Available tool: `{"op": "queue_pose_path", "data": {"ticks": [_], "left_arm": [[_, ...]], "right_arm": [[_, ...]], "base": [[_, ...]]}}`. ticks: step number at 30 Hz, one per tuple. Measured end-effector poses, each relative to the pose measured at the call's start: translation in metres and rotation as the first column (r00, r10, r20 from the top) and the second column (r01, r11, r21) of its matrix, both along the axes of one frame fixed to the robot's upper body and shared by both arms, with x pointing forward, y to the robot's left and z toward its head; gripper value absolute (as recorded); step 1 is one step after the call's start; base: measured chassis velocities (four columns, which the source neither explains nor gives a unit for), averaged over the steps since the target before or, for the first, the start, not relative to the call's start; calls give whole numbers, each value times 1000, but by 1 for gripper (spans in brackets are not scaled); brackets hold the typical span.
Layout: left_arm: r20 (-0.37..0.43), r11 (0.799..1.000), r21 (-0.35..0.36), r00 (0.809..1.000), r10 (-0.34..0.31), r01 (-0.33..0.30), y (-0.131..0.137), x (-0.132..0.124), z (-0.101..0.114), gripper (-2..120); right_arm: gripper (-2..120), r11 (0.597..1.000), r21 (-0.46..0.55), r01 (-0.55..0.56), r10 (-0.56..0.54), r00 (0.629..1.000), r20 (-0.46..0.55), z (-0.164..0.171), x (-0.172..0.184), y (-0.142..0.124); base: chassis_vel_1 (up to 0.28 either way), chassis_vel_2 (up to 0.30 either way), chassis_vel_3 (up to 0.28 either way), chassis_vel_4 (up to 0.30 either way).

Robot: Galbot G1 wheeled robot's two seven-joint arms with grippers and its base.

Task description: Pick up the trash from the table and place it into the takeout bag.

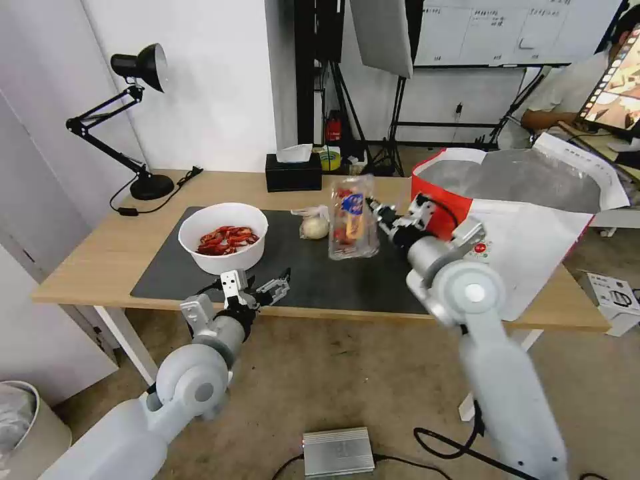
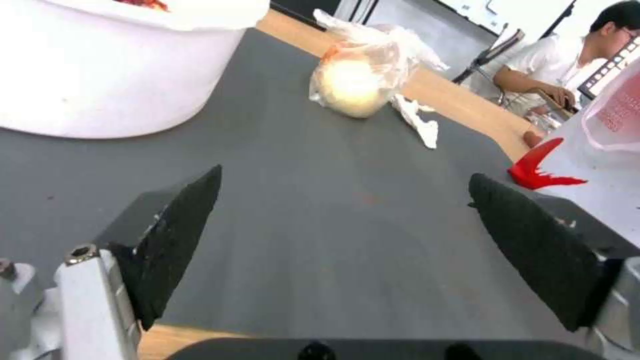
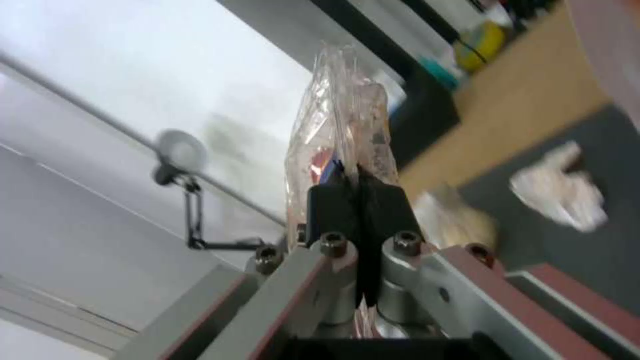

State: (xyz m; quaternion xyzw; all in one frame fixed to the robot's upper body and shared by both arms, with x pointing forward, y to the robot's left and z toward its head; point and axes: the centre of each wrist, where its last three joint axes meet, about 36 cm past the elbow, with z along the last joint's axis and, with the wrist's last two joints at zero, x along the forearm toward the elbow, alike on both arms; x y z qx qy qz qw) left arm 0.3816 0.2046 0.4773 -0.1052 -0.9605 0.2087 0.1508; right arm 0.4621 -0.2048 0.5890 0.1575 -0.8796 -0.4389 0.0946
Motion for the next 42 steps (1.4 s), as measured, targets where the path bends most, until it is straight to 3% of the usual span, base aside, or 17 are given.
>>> {"op": "queue_pose_path", "data": {"ticks": [9,16,26,30,34,37,42], "left_arm": [[6,1000,-5,1000,9,-9,0,-4,2,100],[2,1000,-10,1000,11,-11,-2,-6,1,100],[-9,1000,-25,1000,13,-13,-7,-4,-3,100],[-13,1000,-25,1000,15,-15,-8,-4,-6,100],[-19,999,-28,1000,16,-17,-10,-3,-8,100],[-21,999,-29,1000,17,-18,-11,-3,-9,100],[-23,999,-33,1000,17,-18,-12,-3,-10,100]], "right_arm": [[0,998,8,57,-58,991,123,40,-12,-23],[0,992,8,126,-125,979,163,56,-14,-45],[0,964,-5,267,-258,936,237,74,-11,-74],[0,932,-60,357,-329,905,270,69,-7,-79],[0,857,-155,491,-419,840,344,56,2,-82],[0,824,-185,535,-444,814,376,50,7,-83],[0,789,-229,570,-459,795,396,40,11,-82]], "base": [[0,0,0,0],[0,0,0,0],[0,0,0,0],[0,0,0,0],[0,0,0,0],[0,0,0,0],[0,0,0,0]]}}
